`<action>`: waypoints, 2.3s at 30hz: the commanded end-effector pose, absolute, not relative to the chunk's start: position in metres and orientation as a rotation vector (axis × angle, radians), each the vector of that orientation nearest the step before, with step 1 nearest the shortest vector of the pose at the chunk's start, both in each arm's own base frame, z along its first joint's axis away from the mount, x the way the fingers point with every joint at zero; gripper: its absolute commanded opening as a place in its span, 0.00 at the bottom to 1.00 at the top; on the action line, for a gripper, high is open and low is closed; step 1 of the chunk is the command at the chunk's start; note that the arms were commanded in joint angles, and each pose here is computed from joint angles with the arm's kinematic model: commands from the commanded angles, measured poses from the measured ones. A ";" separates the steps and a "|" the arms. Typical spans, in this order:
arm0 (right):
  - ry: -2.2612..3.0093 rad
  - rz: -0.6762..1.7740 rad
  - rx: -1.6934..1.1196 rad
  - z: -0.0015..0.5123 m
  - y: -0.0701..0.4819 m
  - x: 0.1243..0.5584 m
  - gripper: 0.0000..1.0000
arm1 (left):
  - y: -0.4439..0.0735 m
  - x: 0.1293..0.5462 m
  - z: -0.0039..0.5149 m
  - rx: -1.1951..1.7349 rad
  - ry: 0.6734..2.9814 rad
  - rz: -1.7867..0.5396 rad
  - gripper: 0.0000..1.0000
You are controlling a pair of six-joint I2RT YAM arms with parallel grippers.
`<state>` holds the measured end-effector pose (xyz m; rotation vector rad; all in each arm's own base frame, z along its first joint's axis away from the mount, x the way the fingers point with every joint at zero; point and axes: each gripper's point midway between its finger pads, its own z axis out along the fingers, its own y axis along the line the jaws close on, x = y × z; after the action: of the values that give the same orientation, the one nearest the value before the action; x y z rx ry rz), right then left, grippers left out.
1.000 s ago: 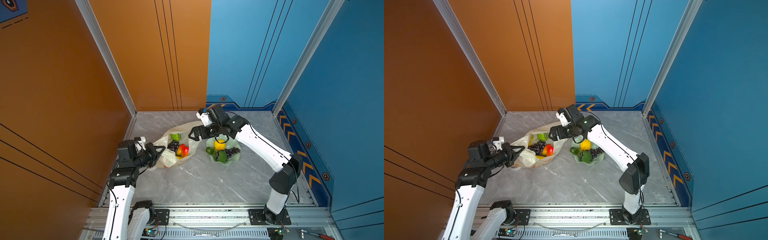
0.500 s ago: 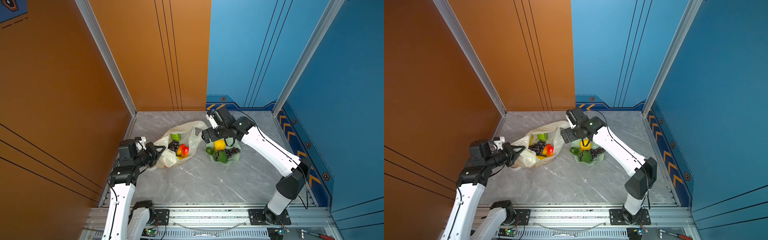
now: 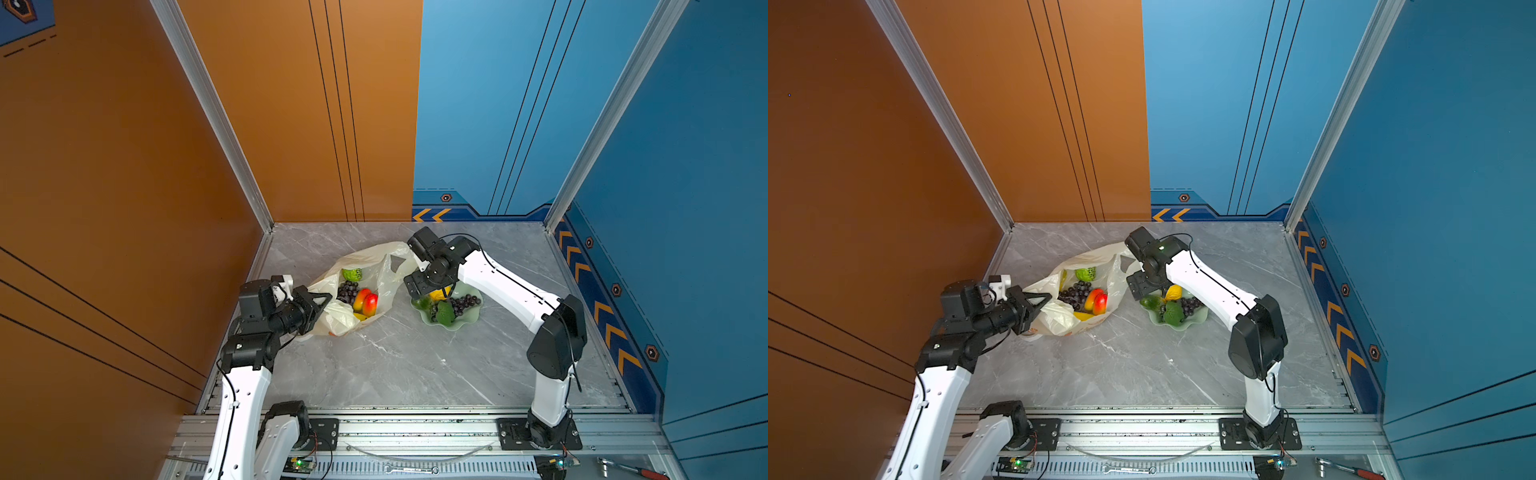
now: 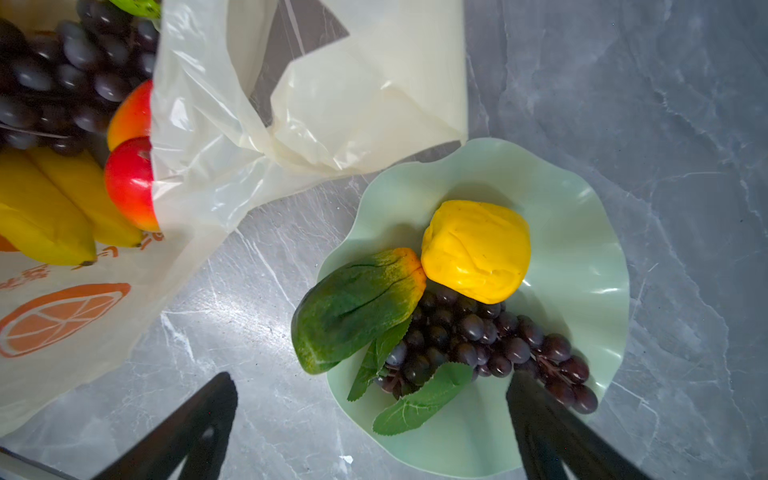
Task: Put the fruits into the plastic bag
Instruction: 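Lower the right gripper onto the papaya and close on it, then lift the papaya off the plate with the right gripper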
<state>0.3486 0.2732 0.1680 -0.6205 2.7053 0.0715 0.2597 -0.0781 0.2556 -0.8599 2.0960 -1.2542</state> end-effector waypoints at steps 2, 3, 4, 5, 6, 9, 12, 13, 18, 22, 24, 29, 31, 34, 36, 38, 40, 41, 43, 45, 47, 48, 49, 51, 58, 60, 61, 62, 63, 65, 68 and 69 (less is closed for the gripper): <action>2.761 0.031 -0.593 0.157 0.271 0.348 0.99 | -0.081 0.259 0.258 -0.831 2.086 -1.264 0.00; 2.770 0.028 -0.591 0.153 0.272 0.348 0.98 | -0.081 0.259 0.258 -0.829 2.086 -1.264 0.00; 2.782 0.025 -0.589 0.149 0.273 0.349 0.98 | -0.081 0.259 0.257 -0.831 2.087 -1.265 0.00; 2.791 0.024 -0.587 0.146 0.274 0.349 0.98 | -0.081 0.259 0.257 -0.832 2.087 -1.265 0.00; 2.797 0.024 -0.585 0.143 0.275 0.350 0.98 | -0.081 0.259 0.257 -0.832 2.086 -1.264 0.00; 2.818 0.020 -0.576 0.135 0.277 0.351 0.96 | -0.081 0.259 0.257 -0.829 2.087 -1.266 0.00; 2.833 0.012 -0.567 0.128 0.278 0.353 0.94 | -0.081 0.258 0.256 -0.829 2.087 -1.266 0.00; 2.838 0.007 -0.569 0.126 0.279 0.353 0.93 | -0.082 0.258 0.256 -0.829 2.090 -1.266 0.00; 2.867 -0.030 -0.578 0.111 0.277 0.353 0.88 | -0.082 0.256 0.256 -0.827 2.093 -1.265 0.00; 2.879 -0.056 -0.585 0.105 0.276 0.353 0.84 | -0.082 0.257 0.256 -0.827 2.093 -1.264 0.00; 2.881 -0.063 -0.587 0.102 0.276 0.354 0.81 | -0.082 0.257 0.256 -0.826 2.093 -1.263 0.00; 2.884 -0.065 -0.584 0.100 0.276 0.356 0.77 | -0.082 0.257 0.257 -0.826 2.093 -1.264 0.00; 2.887 -0.068 -0.578 0.099 0.275 0.357 0.71 | -0.082 0.257 0.257 -0.826 2.093 -1.264 0.00; 2.893 -0.065 -0.571 0.099 0.275 0.356 0.62 | -0.082 0.258 0.258 -0.825 2.093 -1.263 0.00; 2.897 -0.062 -0.567 0.098 0.276 0.355 0.53 | -0.082 0.258 0.258 -0.825 2.092 -1.262 0.00; 2.899 -0.056 -0.568 0.099 0.276 0.355 0.47 | -0.082 0.258 0.258 -0.824 2.092 -1.262 0.00; 2.894 -0.050 -0.565 0.102 0.276 0.355 0.46 | -0.081 0.258 0.258 -0.826 2.092 -1.260 0.00; 2.889 -0.046 -0.566 0.104 0.276 0.355 0.45 | -0.081 0.258 0.258 -0.826 2.092 -1.260 0.00; 2.878 -0.039 -0.561 0.110 0.277 0.356 0.43 | -0.081 0.259 0.258 -0.827 2.090 -1.258 0.00; 2.872 -0.038 -0.514 0.116 0.266 0.365 0.41 | -0.081 0.259 0.258 -0.829 2.092 -1.257 0.00; 2.858 -0.029 -0.506 0.123 0.266 0.366 0.40 | -0.081 0.259 0.258 -0.831 2.092 -1.255 0.00; 2.853 -0.024 -0.502 0.127 0.265 0.366 0.40 | -0.081 0.259 0.258 -0.830 2.091 -1.255 0.00; 2.849 -0.020 -0.497 0.129 0.265 0.366 0.40 | -0.080 0.259 0.258 -0.830 2.092 -1.255 0.00; 2.819 0.005 -0.477 0.146 0.264 0.367 0.39 | -0.081 0.259 0.258 -0.830 2.094 -1.258 0.00; 2.777 0.124 -0.361 0.183 0.251 0.371 0.38 | -0.081 0.258 0.258 -0.827 2.093 -1.257 0.00; 2.768 0.174 -0.326 0.194 0.247 0.371 0.38 | -0.081 0.258 0.259 -0.827 2.092 -1.257 0.00; 2.765 0.202 -0.311 0.198 0.246 0.371 0.38 | -0.081 0.258 0.260 -0.825 2.092 -1.258 0.00; 2.764 0.232 -0.291 0.203 0.244 0.371 0.38 | -0.081 0.258 0.260 -0.826 2.091 -1.257 0.00; 2.762 0.264 -0.272 0.208 0.243 0.370 0.38 | -0.081 0.257 0.260 -0.825 2.091 -1.257 0.00; 2.756 0.318 -0.232 0.217 0.239 0.370 0.38 | -0.081 0.257 0.261 -0.825 2.089 -1.257 0.00; 2.735 0.403 -0.183 0.232 0.234 0.369 0.38 | -0.081 0.256 0.262 -0.824 2.088 -1.255 0.00; 2.723 0.438 -0.170 0.239 0.233 0.369 0.38 | -0.081 0.256 0.262 -0.826 2.087 -1.253 0.00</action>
<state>0.3783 0.2315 0.2152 -0.2214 2.7391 0.3037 0.2574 -0.0799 0.2543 -0.8541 2.0991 -1.2578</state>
